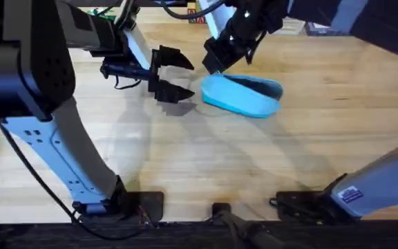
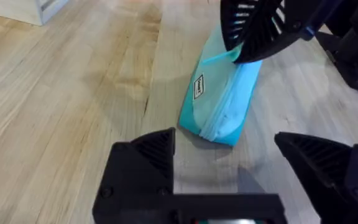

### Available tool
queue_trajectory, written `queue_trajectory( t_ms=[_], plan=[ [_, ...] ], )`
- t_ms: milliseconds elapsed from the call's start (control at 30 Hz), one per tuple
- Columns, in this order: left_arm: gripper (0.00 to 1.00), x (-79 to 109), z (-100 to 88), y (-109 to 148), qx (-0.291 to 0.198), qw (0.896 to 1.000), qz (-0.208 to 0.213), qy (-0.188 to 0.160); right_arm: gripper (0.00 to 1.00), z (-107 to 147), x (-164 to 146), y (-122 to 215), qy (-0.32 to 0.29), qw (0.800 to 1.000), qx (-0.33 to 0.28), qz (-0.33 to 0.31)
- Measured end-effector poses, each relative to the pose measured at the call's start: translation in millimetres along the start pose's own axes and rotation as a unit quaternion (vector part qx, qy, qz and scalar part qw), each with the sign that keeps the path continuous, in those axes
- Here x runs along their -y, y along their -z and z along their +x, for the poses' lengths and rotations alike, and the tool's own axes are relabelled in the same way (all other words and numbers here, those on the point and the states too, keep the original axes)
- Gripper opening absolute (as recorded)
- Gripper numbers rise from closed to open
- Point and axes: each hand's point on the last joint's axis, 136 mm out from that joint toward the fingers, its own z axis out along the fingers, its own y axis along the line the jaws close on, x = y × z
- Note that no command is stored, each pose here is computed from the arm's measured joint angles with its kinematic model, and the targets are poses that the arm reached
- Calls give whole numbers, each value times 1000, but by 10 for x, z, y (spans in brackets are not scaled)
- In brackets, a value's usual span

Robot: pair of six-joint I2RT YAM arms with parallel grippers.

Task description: Unzip the bag, pick up the pens from the table one at a time and place them inside, then zip the bag closed.

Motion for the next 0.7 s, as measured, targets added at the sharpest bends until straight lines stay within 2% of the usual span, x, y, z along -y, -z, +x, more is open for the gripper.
queue_trajectory(
  t_ms=[700],
  plan=[
    [993, 21, -47, -40, 11, 1000, 6, -2, 31, -3, 0, 3, 0, 1000, 0, 0]
  ],
)
